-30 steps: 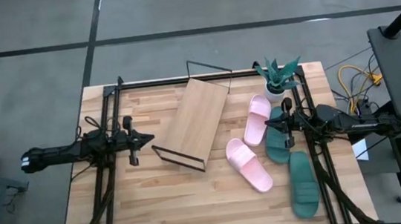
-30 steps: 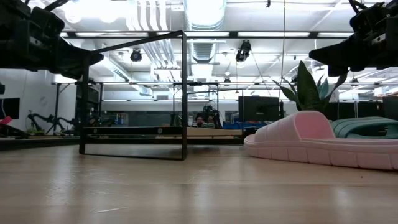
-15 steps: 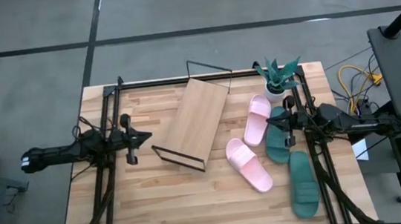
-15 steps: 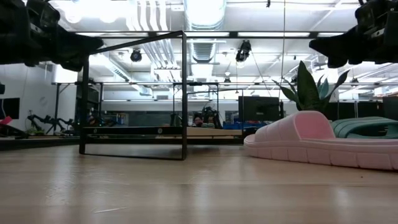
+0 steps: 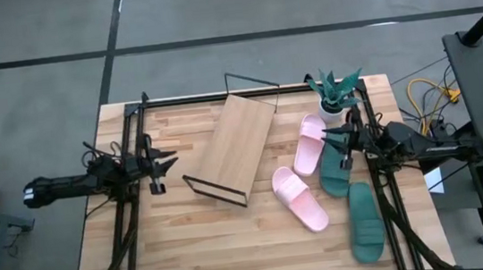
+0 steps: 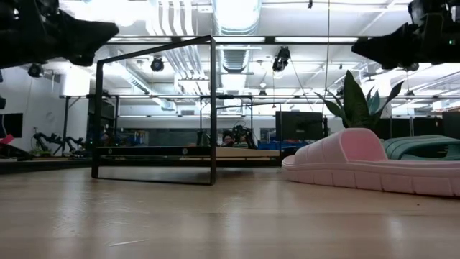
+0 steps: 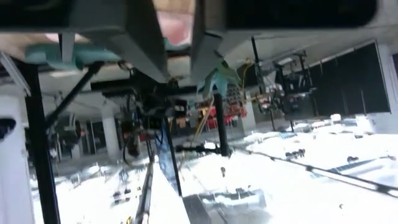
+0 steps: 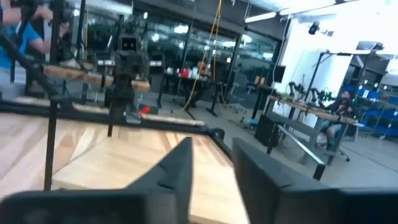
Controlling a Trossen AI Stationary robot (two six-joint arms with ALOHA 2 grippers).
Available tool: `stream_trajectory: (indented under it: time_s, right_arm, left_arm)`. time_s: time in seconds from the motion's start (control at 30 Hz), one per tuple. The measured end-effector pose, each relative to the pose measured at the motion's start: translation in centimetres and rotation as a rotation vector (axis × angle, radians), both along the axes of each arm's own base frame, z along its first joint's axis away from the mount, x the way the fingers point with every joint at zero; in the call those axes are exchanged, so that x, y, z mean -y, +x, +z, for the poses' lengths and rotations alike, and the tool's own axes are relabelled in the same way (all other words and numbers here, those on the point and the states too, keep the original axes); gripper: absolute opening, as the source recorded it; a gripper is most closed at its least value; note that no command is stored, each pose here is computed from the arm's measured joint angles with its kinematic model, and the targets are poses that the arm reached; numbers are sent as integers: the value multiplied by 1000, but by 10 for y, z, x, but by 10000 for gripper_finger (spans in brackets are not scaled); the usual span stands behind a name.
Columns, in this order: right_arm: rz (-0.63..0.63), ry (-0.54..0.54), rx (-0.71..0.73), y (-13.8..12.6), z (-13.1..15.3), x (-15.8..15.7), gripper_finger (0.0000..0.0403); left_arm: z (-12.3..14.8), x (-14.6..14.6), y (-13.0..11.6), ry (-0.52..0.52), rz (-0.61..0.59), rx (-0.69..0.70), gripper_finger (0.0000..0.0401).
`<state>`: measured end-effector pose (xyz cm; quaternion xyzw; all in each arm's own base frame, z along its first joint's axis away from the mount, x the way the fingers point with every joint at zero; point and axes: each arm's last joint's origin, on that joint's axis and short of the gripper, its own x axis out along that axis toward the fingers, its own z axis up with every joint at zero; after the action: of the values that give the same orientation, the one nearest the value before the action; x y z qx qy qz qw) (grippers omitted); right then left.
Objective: Pick and place slides into the shelf
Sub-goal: Put the bottom pink slide on the shelf
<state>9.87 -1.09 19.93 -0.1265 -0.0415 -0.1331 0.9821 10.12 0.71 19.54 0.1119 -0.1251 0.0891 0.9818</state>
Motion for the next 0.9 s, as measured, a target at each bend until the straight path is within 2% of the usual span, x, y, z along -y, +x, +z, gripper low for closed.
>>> stream_trajectory:
  time_s: [0.17,0.33,0.6,0.7,0.9]
  right_arm:
    - [0,1,-43,8,22,0,196]
    - [-5,13,-171,21,44,1,221]
    - [-61,140,-462,51,70,4,213]
    - [-112,142,-566,63,72,6,211]
    - [-91,132,-708,87,70,2,210]
  left_arm:
    - [7,0,3,7,2,19,170]
    - [15,0,5,10,2,99,221]
    - [16,0,9,10,2,107,228]
    - [15,0,11,10,2,91,228]
    - [13,-1,13,9,2,70,228]
